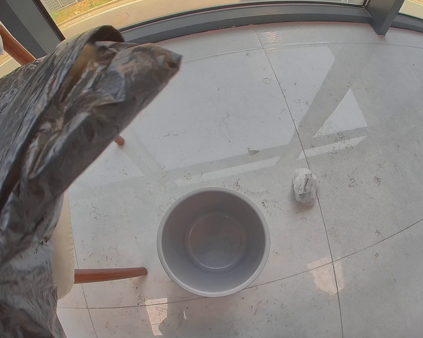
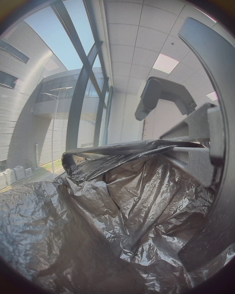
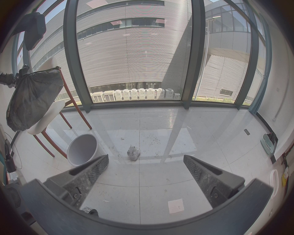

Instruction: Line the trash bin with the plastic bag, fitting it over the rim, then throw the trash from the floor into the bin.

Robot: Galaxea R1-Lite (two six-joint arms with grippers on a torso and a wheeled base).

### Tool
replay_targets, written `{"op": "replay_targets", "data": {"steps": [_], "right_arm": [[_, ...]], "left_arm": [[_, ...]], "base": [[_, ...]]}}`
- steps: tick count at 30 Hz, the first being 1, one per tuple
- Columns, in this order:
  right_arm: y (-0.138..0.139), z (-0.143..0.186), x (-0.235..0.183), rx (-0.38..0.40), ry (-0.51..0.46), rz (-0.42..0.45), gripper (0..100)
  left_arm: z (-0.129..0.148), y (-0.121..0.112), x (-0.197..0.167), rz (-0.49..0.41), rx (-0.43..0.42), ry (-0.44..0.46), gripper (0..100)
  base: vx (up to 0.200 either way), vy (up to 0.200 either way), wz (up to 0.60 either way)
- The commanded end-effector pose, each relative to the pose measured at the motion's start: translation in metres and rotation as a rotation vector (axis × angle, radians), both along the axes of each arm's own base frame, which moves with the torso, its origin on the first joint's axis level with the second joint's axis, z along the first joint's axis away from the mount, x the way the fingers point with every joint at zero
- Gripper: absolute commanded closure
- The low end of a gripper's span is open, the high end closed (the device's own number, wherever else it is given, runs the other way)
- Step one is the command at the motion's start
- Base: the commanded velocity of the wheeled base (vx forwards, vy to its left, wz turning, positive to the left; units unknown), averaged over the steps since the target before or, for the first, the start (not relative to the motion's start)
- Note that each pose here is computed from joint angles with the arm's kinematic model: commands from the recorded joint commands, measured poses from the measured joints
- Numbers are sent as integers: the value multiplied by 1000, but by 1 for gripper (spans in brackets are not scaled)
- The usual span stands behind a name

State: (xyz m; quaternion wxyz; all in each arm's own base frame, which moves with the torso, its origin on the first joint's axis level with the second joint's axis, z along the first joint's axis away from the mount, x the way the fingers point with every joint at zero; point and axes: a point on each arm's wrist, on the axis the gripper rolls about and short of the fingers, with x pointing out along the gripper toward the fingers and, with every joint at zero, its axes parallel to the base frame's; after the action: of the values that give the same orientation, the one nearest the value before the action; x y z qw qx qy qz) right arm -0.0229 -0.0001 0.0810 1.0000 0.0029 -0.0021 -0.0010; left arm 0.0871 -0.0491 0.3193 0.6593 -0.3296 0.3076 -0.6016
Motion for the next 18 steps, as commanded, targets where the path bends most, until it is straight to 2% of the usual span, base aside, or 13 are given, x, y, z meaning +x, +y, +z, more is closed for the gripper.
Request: {"op": "replay_targets", "data": {"steps": [1,2,3,6,12,18], "right_arm": [[0,-5,1,5,7,-1,0],[0,-5,1,5,7,-1,0],[0,-5,1,7,7,-4,0],[0,-5,1,8,7,-4,0],[0,-5,1,8,7,-4,0],[0,-5,1,8,7,-4,0]], "left_arm": [[-4,-17,1,-148,13,33,100],[-4,-18,2,-153,13,33,100],[-5,-25,2,-205,19,44,100],[-9,-39,7,-285,37,70,100],[-15,-66,24,-360,43,74,100],[-23,-89,45,-394,42,71,100]], "base": [[0,0,0],[0,0,0],[0,0,0],[0,0,0],[0,0,0],[0,0,0]]}}
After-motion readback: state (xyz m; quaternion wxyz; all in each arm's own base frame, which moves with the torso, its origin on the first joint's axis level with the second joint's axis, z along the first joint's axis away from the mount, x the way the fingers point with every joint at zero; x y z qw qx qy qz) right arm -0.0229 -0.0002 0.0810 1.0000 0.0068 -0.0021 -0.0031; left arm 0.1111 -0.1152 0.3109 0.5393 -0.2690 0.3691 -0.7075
